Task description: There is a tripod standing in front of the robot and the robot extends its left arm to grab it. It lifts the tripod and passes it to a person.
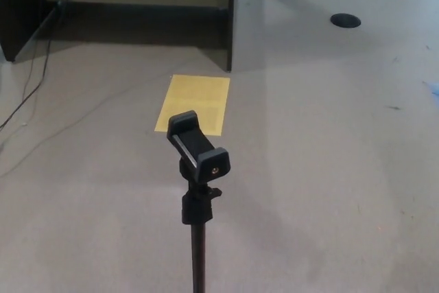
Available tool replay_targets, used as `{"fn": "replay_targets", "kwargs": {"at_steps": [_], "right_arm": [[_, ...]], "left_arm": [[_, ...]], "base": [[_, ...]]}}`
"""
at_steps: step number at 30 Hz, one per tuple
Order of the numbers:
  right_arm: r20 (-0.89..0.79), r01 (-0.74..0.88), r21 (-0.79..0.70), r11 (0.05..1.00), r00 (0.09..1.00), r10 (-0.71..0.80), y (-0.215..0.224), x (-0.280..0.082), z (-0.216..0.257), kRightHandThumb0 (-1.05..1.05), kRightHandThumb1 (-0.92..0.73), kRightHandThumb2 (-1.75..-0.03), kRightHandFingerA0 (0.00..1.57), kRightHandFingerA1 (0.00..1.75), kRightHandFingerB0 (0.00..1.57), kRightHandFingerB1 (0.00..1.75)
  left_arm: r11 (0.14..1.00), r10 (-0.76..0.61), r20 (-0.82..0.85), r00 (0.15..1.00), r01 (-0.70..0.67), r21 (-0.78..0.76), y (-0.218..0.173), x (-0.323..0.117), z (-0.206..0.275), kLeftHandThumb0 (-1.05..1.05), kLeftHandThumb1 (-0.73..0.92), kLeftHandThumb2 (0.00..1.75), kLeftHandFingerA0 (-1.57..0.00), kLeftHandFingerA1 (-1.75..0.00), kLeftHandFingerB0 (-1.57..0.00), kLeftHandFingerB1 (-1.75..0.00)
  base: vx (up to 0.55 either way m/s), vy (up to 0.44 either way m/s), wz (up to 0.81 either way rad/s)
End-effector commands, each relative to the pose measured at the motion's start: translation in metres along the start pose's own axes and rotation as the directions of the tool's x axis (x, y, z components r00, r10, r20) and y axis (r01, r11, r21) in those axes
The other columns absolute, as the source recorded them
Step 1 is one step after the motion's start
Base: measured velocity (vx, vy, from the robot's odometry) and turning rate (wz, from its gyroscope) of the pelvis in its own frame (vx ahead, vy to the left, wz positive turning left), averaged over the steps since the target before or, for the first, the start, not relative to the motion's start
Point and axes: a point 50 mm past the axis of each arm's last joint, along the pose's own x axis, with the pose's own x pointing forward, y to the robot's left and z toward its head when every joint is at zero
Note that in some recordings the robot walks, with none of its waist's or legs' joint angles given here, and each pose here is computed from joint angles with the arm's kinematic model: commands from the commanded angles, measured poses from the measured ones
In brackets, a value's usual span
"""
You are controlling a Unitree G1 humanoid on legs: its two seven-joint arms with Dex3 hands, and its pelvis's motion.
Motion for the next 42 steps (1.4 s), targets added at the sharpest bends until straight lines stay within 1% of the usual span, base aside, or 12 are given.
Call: {"fn": "replay_targets", "kwargs": {"at_steps": [1,3,7,8,17,18,21,28,30,33,40,42], "right_arm": [[0.001,-0.02,-0.038,0.999,1.0,0.02,-0.002,-0.004,-0.009,-0.38,-0.69,-0.61,0.62,0.4,0.45,0.35],[0.009,-0.027,-0.035,0.999,1.0,0.027,0.0,-0.004,-0.009,-0.39,-0.68,-0.61,0.64,0.41,0.46,0.36],[0.008,-0.024,-0.046,0.999,1.0,0.024,0.002,-0.005,-0.012,-0.37,-0.7,-0.61,0.63,0.4,0.45,0.35],[0.007,-0.025,-0.046,0.999,1.0,0.025,0.002,-0.006,-0.012,-0.37,-0.7,-0.6,0.63,0.4,0.45,0.35],[-0.005,-0.022,-0.068,0.997,1.0,0.022,0.006,-0.006,-0.014,-0.38,-0.69,-0.6,0.65,0.41,0.47,0.35],[-0.003,-0.023,-0.065,0.998,1.0,0.022,0.006,-0.006,-0.015,-0.38,-0.69,-0.6,0.65,0.41,0.47,0.35],[-0.005,-0.027,-0.041,0.999,1.0,0.026,0.006,-0.006,-0.015,-0.39,-0.68,-0.6,0.63,0.41,0.46,0.35],[0.0,-0.019,-0.054,0.998,1.0,0.019,0.003,-0.006,-0.014,-0.39,-0.68,-0.6,0.64,0.41,0.47,0.35],[0.006,-0.022,-0.048,0.999,1.0,0.022,0.003,-0.006,-0.013,-0.39,-0.68,-0.6,0.64,0.41,0.47,0.35],[0.016,-0.018,-0.053,0.998,1.0,0.019,0.0,-0.006,-0.012,-0.38,-0.69,-0.61,0.63,0.41,0.46,0.35],[0.027,-0.017,-0.047,0.999,0.999,0.019,-0.001,-0.006,-0.011,-0.38,-0.7,-0.61,0.63,0.41,0.45,0.35],[0.022,-0.024,-0.054,0.998,0.999,0.025,0.0,-0.008,-0.014,-0.38,-0.7,-0.61,0.63,0.41,0.45,0.35]], "left_arm": [[0.994,-0.006,0.076,0.997,0.014,-0.111,0.001,-0.005,0.0,-0.22,0.46,0.95,-0.09,-0.52,-0.07,-0.5],[0.989,0.021,0.123,0.992,-0.002,-0.149,0.002,-0.007,0.004,-0.48,0.48,0.66,-0.14,-0.37,-0.11,-0.33],[0.983,0.005,0.259,0.966,0.043,-0.178,0.001,-0.007,0.033,-0.3,0.35,0.89,-0.01,-0.49,0.0,-0.48],[0.979,-0.009,0.286,0.958,0.067,-0.194,0.0,-0.007,0.04,-0.55,0.41,0.68,-0.09,-0.38,-0.06,-0.27],[0.966,-0.084,0.545,0.834,0.202,-0.161,-0.009,-0.013,0.134,-0.67,0.42,0.73,-0.12,-0.41,-0.06,-0.23],[0.959,-0.083,0.557,0.826,0.217,-0.18,-0.011,-0.014,0.142,-0.65,0.48,0.55,-0.17,-0.33,-0.07,-0.25],[0.945,-0.082,0.594,0.8,0.252,-0.209,-0.02,-0.016,0.162,-0.62,0.39,0.76,-0.07,-0.43,-0.03,-0.21],[0.92,-0.15,0.655,0.741,0.347,-0.182,-0.035,-0.025,0.197,-0.61,0.38,0.8,-0.07,-0.44,0.0,-0.22],[0.923,-0.146,0.663,0.734,0.342,-0.176,-0.037,-0.026,0.203,-0.68,0.5,0.56,-0.18,-0.34,-0.05,-0.21],[0.912,-0.152,0.682,0.716,0.368,-0.183,-0.045,-0.034,0.217,-0.7,0.41,0.77,-0.15,-0.43,-0.05,-0.2],[0.906,-0.157,0.702,0.694,0.384,-0.177,-0.052,-0.041,0.226,-0.7,0.49,0.56,-0.22,-0.35,-0.05,-0.22],[0.904,-0.163,0.698,0.698,0.389,-0.178,-0.057,-0.042,0.225,-0.7,0.41,0.76,-0.16,-0.43,-0.05,-0.2]], "base": [[0.0,0.0,0.0],[0.0,0.0,0.0],[0.0,0.0,0.0],[0.0,0.0,0.0],[0.0,0.0,0.0],[0.0,0.0,0.0],[0.0,0.0,0.0],[0.0,0.0,0.0],[0.0,0.0,0.0],[0.0,0.0,0.0],[0.0,0.0,0.0],[0.0,0.0,0.0]]}}
